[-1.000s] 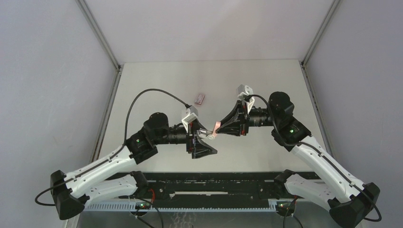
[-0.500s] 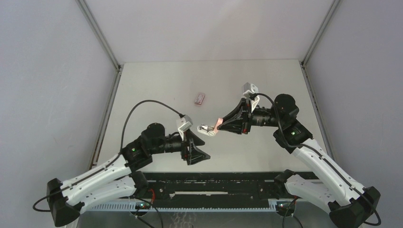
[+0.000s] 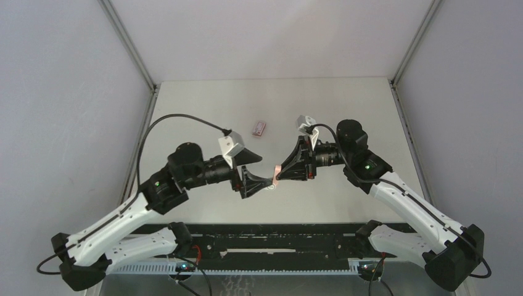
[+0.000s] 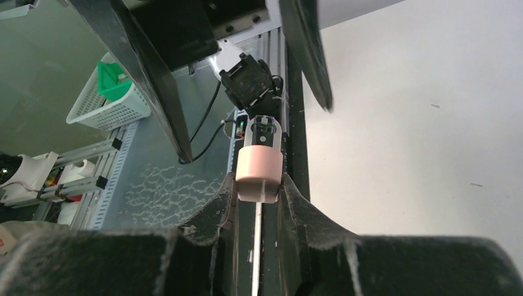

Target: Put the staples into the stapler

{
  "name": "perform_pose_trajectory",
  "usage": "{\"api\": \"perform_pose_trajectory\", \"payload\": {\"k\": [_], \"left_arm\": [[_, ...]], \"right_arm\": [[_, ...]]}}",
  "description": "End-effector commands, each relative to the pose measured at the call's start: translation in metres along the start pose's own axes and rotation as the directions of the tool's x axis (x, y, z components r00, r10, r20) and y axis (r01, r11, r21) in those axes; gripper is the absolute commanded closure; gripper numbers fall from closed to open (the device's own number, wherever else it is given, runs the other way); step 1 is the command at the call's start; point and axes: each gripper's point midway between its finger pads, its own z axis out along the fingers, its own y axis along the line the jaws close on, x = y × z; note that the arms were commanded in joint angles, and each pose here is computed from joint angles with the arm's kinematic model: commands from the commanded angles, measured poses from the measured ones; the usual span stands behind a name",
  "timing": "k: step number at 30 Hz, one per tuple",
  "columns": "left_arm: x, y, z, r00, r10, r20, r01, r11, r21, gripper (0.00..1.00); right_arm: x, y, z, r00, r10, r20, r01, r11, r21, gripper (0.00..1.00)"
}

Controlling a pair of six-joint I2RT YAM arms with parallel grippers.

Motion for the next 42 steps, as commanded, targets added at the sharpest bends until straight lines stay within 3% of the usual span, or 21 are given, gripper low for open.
{"api": "perform_pose_trajectory", "payload": {"k": [1,13,20,28,38,40,42], "left_arm": [[-0.015,-0.027,0.015,1.000,0.025,-0.004,-0.024,0.985,0.170,0.13],[0.023,-0.043,0.040,0.992,-0.114,-0.056,0.125,0.954,0.272,0.16],[0.038,-0.037,0.042,0.988,-0.130,-0.080,0.146,0.959,0.241,0.28],[0.049,-0.035,0.041,0.982,-0.177,-0.071,0.189,0.954,0.233,0.33],[0.010,-0.031,0.028,0.986,-0.144,0.083,0.126,0.974,0.190,0.19],[0.009,-0.031,0.025,0.987,-0.135,0.084,0.118,0.976,0.184,0.23],[0.011,-0.031,0.025,0.988,-0.136,0.072,0.120,0.975,0.186,0.34]], "right_arm": [[-0.010,0.010,0.001,0.997,-0.071,0.028,0.072,0.997,-0.035,1.00],[-0.025,0.004,0.001,0.993,-0.090,0.081,0.088,0.996,0.029,1.00],[-0.031,0.006,0.000,0.989,-0.100,0.108,0.096,0.995,0.035,1.00],[-0.034,0.009,-0.005,0.985,-0.109,0.132,0.105,0.994,0.036,1.00],[-0.020,0.012,-0.002,0.994,-0.076,0.080,0.078,0.997,-0.026,1.00],[-0.020,0.014,-0.002,0.994,-0.078,0.078,0.080,0.996,-0.034,1.00],[-0.020,0.014,-0.002,0.994,-0.078,0.077,0.081,0.996,-0.039,1.00]]}}
